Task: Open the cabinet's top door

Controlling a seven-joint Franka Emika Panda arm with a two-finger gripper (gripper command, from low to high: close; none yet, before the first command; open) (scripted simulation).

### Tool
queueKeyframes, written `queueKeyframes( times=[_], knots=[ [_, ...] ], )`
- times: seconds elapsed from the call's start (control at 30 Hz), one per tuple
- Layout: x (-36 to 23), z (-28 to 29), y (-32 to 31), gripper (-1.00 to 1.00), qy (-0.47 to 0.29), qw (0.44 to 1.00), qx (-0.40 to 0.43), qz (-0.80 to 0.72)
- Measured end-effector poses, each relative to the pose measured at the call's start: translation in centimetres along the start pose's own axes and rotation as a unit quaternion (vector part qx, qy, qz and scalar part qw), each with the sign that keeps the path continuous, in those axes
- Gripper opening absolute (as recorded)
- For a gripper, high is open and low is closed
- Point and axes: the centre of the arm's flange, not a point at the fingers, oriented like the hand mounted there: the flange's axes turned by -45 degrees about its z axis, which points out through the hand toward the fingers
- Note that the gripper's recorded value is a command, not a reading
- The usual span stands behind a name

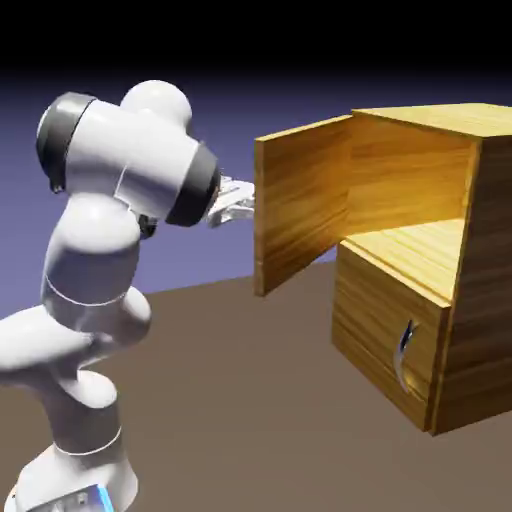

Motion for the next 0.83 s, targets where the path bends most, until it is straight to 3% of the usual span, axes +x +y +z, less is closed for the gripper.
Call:
queueKeyframes(
  times=[0.83],
  knots=[
    [0.0,-12.3,9.8,-1.00,0.000,0.973,0.230,0.000]
  ],
)
